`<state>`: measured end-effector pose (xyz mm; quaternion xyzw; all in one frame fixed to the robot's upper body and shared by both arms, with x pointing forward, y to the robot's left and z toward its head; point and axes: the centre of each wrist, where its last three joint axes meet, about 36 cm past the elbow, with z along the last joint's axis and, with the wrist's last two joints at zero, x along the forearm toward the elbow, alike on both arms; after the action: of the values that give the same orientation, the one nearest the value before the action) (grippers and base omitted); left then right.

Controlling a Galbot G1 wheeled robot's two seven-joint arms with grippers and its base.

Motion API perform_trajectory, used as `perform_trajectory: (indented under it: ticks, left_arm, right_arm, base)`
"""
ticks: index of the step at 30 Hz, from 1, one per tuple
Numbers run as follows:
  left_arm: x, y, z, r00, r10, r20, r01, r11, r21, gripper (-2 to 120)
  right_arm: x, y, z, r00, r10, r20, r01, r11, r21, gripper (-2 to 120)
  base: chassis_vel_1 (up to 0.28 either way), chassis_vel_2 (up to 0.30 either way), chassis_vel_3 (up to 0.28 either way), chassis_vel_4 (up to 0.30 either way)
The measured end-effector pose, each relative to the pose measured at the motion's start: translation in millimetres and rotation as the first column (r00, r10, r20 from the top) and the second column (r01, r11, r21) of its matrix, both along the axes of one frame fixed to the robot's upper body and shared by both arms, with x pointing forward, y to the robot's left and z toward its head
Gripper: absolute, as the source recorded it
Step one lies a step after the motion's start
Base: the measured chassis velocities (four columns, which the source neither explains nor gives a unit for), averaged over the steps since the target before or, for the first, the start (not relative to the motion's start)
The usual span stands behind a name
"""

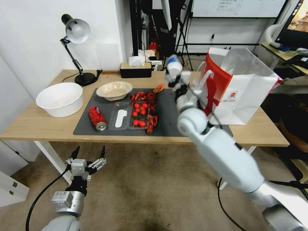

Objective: Pick up the trash from the table and place it into the takeout bag.

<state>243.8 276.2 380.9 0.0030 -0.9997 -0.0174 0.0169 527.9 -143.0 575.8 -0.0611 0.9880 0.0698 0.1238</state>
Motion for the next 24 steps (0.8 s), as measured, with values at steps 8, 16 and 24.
perform_trajectory:
  ticks: [8, 16, 24]
  left_arm:
    - [-1, -3, 0, 1.0, -0.001, 0.0, 0.001, 1.0, 0.001, 100]
    - [-2, -11, -2, 1.0, -0.012, -0.003, 0.012, 1.0, 0.003, 100]
    - [-6, -11, 2, 1.0, -0.009, 0.005, 0.009, 1.0, 0.009, 100]
  right_arm:
    - [-14, -98, 75, 0.942, -0.329, 0.065, 0.335, 0.935, -0.115, 59]
    - [-19, -133, 68, 0.886, -0.464, -0.005, 0.455, 0.871, -0.185, 59]
    - [-18, -131, 61, 0.882, -0.467, -0.057, 0.45, 0.872, -0.192, 86]
  base:
    - [0.0, 0.0, 0.0, 0.0]
    - [0.0, 0.0, 0.0, 0.0]
    - [0.0, 0.0, 0.0, 0.0]
